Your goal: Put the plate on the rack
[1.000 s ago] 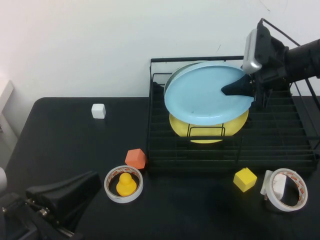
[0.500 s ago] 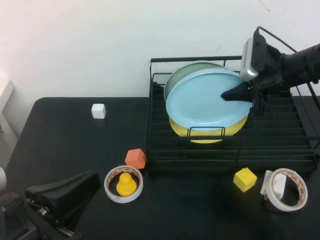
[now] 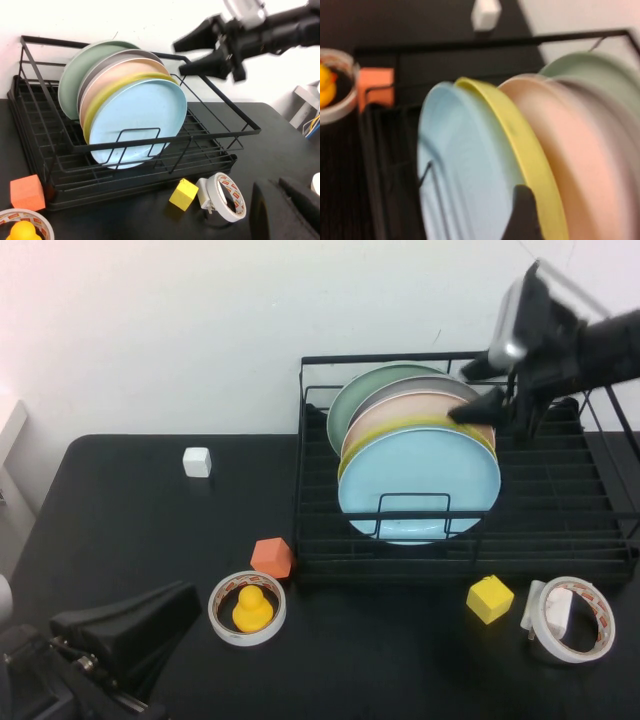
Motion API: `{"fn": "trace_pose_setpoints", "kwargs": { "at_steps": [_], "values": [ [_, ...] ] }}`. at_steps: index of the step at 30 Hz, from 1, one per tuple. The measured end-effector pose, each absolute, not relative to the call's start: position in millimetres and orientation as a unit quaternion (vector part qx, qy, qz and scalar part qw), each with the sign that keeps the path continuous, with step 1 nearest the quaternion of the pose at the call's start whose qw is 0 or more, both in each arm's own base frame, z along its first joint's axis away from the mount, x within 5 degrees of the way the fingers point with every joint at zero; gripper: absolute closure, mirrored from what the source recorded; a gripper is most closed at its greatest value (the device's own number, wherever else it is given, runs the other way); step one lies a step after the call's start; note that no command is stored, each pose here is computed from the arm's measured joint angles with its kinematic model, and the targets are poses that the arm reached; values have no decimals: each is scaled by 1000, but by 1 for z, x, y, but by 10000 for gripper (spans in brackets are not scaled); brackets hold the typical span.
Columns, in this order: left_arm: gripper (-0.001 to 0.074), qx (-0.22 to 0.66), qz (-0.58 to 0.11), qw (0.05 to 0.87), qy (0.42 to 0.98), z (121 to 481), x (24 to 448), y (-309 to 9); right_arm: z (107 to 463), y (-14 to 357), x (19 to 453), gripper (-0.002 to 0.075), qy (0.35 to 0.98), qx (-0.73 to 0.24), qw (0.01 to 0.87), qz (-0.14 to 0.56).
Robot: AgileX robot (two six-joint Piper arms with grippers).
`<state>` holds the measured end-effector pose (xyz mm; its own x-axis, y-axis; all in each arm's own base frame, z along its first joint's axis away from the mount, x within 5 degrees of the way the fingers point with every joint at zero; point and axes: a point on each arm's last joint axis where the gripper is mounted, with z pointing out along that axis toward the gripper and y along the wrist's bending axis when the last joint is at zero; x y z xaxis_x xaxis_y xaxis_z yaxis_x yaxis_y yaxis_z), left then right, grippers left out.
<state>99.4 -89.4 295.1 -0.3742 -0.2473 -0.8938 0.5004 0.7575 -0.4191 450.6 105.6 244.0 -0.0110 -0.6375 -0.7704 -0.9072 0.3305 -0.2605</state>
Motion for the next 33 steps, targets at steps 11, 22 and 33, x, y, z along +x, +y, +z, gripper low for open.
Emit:
{"fn": "trace_pose_setpoints", "kwargs": {
  "at_steps": [11,22,33],
  "values": [
    [736,80,-310,566,760,294,102,-85,365,97,395,300,697,-506,489,137],
    [736,88,-301,583,749,269,85,-63,456,81,275,707,718,-518,448,124],
    [736,-32,-284,660,694,268,67,-11,455,67,152,722,686,-449,564,99]
  ]
}}
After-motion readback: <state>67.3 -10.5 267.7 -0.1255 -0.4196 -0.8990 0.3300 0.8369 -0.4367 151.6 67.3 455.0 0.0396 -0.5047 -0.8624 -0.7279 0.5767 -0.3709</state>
